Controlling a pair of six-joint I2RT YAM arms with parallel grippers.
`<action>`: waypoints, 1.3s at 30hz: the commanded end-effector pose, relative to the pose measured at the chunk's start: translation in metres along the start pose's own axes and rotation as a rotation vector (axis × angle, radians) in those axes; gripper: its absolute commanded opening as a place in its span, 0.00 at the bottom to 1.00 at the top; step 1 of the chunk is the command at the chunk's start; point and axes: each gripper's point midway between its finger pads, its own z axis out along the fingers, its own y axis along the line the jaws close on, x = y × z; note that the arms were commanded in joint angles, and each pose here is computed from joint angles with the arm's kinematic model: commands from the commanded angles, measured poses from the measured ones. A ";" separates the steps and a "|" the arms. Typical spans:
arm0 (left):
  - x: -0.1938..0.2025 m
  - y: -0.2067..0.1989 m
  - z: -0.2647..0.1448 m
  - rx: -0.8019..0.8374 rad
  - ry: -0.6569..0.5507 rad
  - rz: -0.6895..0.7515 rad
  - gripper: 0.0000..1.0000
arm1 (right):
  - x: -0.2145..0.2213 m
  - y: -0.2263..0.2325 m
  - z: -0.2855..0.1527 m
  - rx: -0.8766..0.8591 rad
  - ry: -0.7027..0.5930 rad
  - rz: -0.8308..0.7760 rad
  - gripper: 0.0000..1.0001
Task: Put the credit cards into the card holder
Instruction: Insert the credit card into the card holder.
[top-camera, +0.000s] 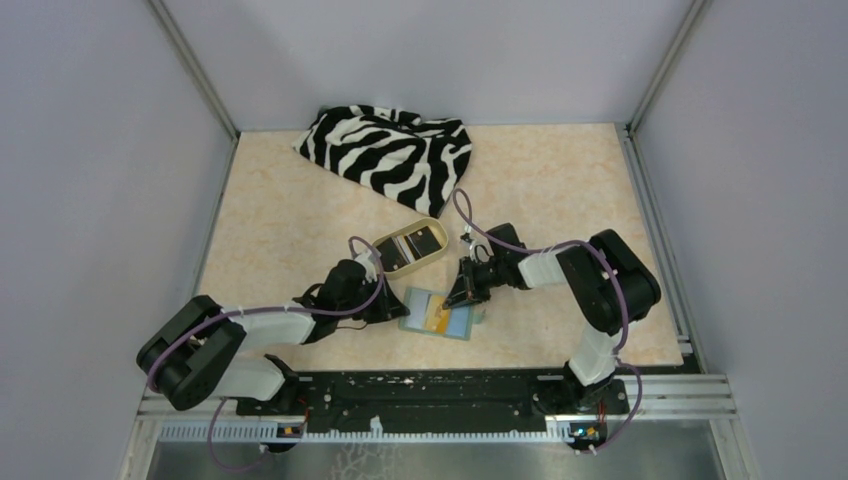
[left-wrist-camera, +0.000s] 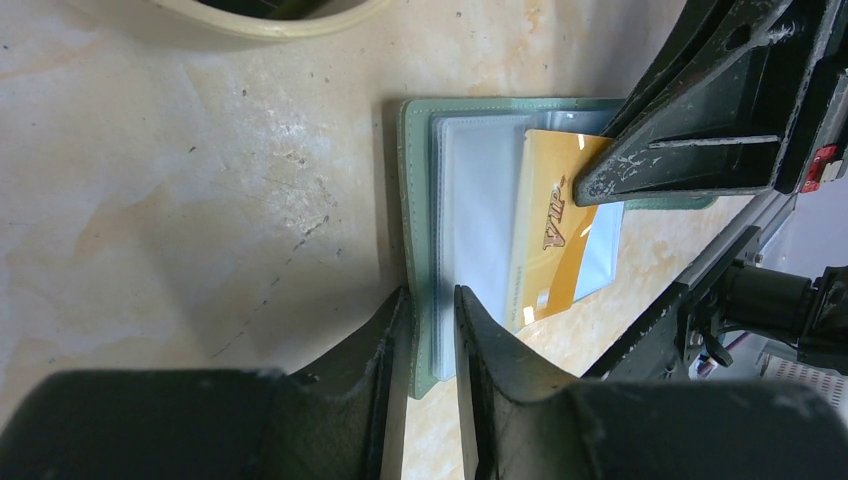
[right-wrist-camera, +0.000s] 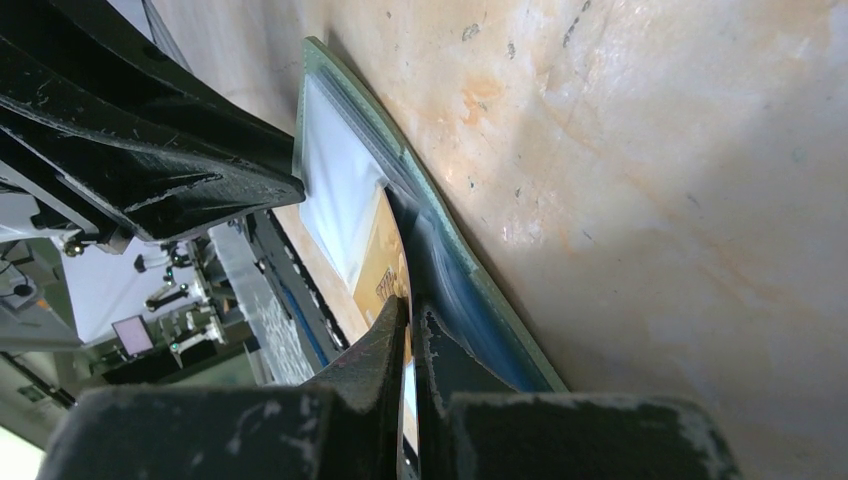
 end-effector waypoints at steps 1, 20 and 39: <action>0.010 0.012 0.001 -0.054 0.037 0.008 0.29 | 0.015 -0.010 0.002 0.052 0.032 0.040 0.00; 0.016 -0.005 0.005 0.023 0.064 0.023 0.30 | -0.008 0.024 0.020 -0.075 -0.006 -0.017 0.06; -0.012 -0.032 -0.044 0.036 -0.106 0.049 0.34 | -0.022 0.014 0.009 -0.039 -0.044 -0.020 0.29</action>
